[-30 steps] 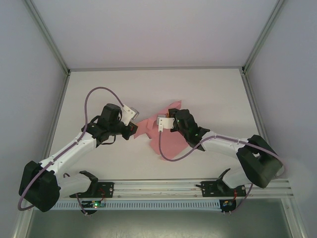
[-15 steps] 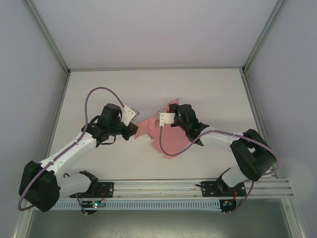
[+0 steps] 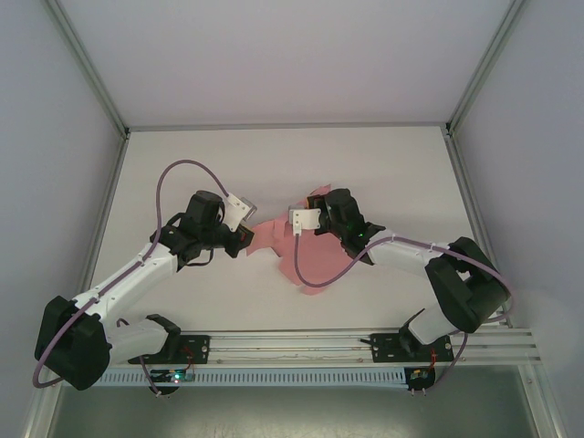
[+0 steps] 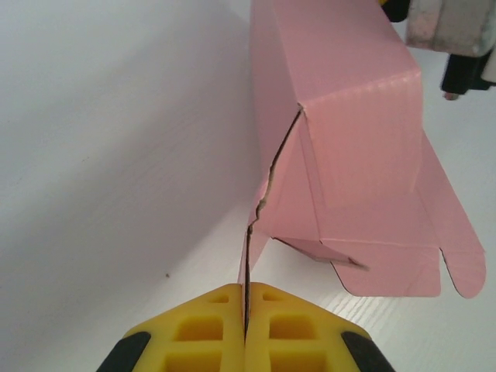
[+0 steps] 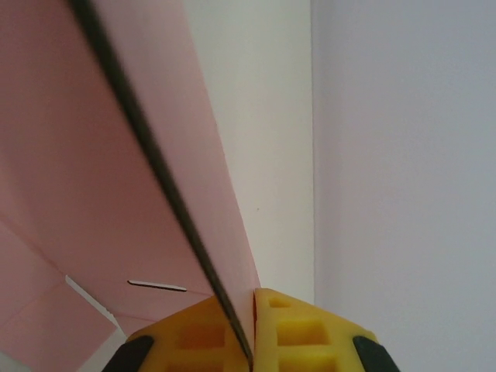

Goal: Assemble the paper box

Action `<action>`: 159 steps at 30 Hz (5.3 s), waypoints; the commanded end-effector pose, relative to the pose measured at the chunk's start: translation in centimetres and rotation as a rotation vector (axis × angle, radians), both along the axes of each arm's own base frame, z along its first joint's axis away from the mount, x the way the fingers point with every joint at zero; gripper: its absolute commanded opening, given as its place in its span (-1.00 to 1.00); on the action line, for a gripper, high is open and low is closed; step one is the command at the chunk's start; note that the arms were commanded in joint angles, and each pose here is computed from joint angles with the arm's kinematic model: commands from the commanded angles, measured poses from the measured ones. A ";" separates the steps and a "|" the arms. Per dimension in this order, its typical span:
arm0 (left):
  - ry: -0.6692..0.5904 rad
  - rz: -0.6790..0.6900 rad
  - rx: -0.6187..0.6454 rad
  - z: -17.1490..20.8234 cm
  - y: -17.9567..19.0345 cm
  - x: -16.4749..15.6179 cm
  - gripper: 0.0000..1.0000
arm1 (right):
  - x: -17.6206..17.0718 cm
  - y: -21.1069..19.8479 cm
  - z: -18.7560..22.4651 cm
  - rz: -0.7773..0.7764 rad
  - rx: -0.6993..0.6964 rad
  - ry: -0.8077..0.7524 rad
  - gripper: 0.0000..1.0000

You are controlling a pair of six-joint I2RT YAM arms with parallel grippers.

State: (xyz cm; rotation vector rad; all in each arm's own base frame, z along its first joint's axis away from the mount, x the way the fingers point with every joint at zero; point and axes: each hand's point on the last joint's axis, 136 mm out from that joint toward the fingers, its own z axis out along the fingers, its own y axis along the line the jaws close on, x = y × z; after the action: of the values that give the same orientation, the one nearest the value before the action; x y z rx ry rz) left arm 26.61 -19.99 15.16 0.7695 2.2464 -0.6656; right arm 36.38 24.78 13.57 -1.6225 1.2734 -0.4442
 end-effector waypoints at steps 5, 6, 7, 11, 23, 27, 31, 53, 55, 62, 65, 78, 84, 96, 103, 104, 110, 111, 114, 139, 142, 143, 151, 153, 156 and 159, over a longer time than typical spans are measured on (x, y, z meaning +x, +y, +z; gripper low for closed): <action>-0.085 0.302 0.094 0.5 3.2 4.5 -0.75 | 0.9 -0.5 1.6 -0.107 0.030 -0.152 -1.00; -0.083 0.329 0.095 0.6 3.4 4.9 -0.67 | 1.0 -0.6 1.7 -0.127 0.011 -0.183 -1.00; -0.083 0.357 0.093 0.7 3.6 5.2 -0.33 | 1.1 -0.8 1.4 -0.151 -0.020 -0.198 -1.00; -0.078 0.444 0.061 1.7 4.5 6.2 0.50 | 0.9 -0.9 0.4 -0.193 -0.066 -0.141 -1.00; 0.091 1.007 -0.109 0.6 15.3 10.1 1.00 | -0.1 -3.1 0.3 -0.430 0.011 0.061 -1.00; 0.121 1.020 -0.172 0.2 15.7 12.1 1.00 | -0.2 -3.8 -0.3 -0.486 0.005 0.079 -1.00; 0.201 0.828 -0.231 -0.8 11.9 13.8 1.00 | -0.1 -3.4 0.5 -0.566 0.048 0.120 -1.00; 0.211 0.384 -0.363 0.1 3.1 12.5 0.67 | -0.2 -1.9 0.2 -0.568 0.087 0.266 -1.00; 0.189 0.343 -0.389 1.1 2.6 11.7 0.62 | 0.1 -2.0 0.2 -0.579 0.086 0.257 -1.00; 0.157 0.204 -0.432 2.6 0.2 8.5 0.32 | 0.4 -1.9 0.5 -0.587 0.095 0.241 -1.00; 0.165 0.120 -0.425 2.3 -1.8 7.7 0.24 | 0.2 -1.4 0.7 -0.568 0.108 0.243 -1.00; 0.191 0.052 -0.345 0.3 -4.5 6.7 0.06 | -0.7 -1.2 0.7 -0.562 0.102 0.220 -1.00; 0.176 0.017 -0.298 -1.1 -4.2 4.5 0.10 | -1.7 -1.4 0.1 -0.554 0.042 0.177 -1.00; 0.166 -0.012 -0.329 -3.1 -3.6 1.7 0.07 | -2.7 -1.6 -1.1 -0.512 -0.096 -0.042 -1.00; 0.150 -0.019 -0.365 -3.2 -3.5 0.9 0.08 | -3.9 -0.3 -1.0 -0.464 -0.073 -0.046 -1.00; 0.149 -0.033 -0.379 -2.9 -3.8 0.8 0.08 | -3.9 -0.4 -1.1 -0.472 -0.081 -0.051 -1.00; 0.125 -0.019 -0.341 -3.2 -4.6 1.7 0.09 | -4.5 0.0 -1.6 -0.484 -0.108 -0.043 -1.00; 0.125 0.013 -0.309 -3.6 -4.5 2.2 0.10 | -4.4 0.0 -1.5 -0.499 -0.098 -0.034 -1.00; 0.074 0.140 -0.200 -5.1 -3.6 3.7 0.12 | -5.0 0.3 -2.0 -0.483 -0.114 -0.012 -1.00; -0.028 0.196 -0.154 -8.3 -3.3 2.1 0.17 | -6.5 -2.0 -7.4 -0.486 -0.250 -0.102 -1.00; -0.036 0.216 -0.135 -8.2 -2.6 1.7 0.17 | -7.0 -2.1 -7.8 -0.445 -0.274 -0.098 -1.00; -0.042 0.216 -0.151 -7.9 -2.6 1.7 0.18 | -7.0 -2.1 -7.9 -0.434 -0.274 -0.100 -1.00; -0.079 0.167 -0.235 -6.7 -4.2 2.3 0.20 | -6.8 -1.4 -8.0 -0.440 -0.234 -0.097 -1.00; -0.081 0.155 -0.263 -6.5 -4.8 2.6 0.20 | -6.7 -1.3 -8.2 -0.450 -0.237 -0.083 -1.00; -0.098 0.130 -0.329 -5.6 -5.8 2.6 0.25 | -6.8 -1.2 -8.6 -0.451 -0.236 -0.072 -1.00; -0.117 0.151 -0.321 -5.7 -6.0 3.1 0.27 | -6.9 -1.2 -8.7 -0.448 -0.241 -0.066 -1.00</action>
State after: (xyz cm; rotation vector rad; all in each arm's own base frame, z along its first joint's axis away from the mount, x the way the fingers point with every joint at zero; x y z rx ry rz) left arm 28.34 -24.43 6.47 0.4757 2.1398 -0.8201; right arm 31.28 23.94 10.10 -1.2628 1.5482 -0.9897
